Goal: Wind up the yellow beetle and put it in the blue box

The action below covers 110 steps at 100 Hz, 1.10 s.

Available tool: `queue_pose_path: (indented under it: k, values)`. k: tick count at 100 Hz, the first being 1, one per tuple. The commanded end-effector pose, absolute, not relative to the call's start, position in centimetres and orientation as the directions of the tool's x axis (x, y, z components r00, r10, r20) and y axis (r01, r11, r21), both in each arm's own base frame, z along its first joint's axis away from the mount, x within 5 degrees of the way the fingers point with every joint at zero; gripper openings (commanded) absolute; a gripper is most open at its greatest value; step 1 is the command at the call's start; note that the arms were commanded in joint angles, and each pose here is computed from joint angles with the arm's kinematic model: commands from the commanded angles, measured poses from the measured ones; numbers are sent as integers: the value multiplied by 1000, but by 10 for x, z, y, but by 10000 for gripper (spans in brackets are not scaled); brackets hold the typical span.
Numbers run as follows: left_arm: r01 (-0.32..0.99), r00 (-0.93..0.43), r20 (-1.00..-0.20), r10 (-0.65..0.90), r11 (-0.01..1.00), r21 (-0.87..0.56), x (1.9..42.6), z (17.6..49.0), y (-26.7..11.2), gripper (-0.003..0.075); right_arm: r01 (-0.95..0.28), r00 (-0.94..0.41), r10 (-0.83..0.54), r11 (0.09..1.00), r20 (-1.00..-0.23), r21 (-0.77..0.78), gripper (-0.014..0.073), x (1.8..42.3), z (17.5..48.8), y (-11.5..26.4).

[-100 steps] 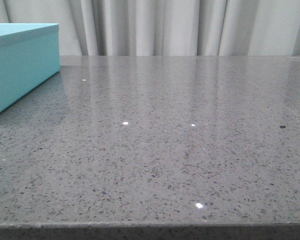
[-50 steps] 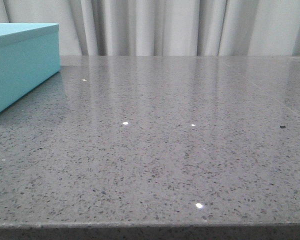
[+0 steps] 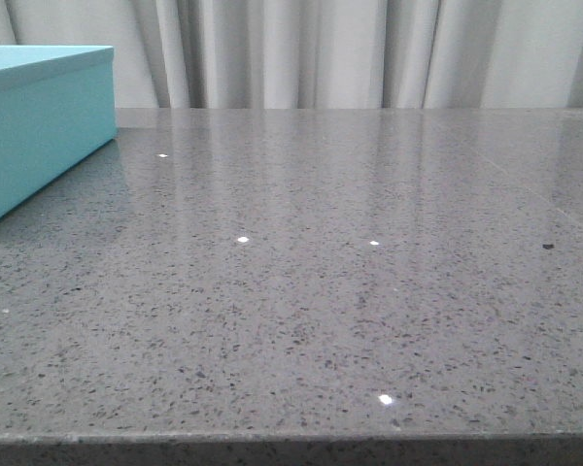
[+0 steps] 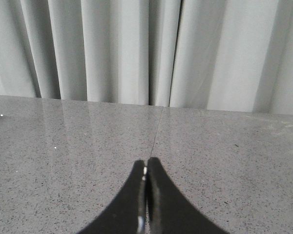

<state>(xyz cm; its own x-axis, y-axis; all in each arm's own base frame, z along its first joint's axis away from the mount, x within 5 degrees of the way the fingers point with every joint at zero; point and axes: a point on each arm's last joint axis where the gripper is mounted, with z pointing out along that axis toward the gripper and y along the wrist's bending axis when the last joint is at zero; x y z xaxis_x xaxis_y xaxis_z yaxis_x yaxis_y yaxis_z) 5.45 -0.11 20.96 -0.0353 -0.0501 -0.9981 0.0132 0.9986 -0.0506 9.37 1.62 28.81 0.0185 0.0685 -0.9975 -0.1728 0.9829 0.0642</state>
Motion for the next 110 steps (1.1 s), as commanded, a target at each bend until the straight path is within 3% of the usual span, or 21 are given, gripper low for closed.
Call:
queue_pose_path:
  k: [1,15,110]
  values:
    - [17,112,-991,-70,998,-68,52,219,-1,-18,-193,118,69,980,-991,45,-64,93,304,18]
    - [15,94,-993,-69,998,-68,54,207,0,-18,-192,116,68,980,-991,45,-64,93,304,18]
    - [15,94,-993,-69,998,-68,54,207,0,-18,-192,115,68,980,-991,45,-64,93,304,18]
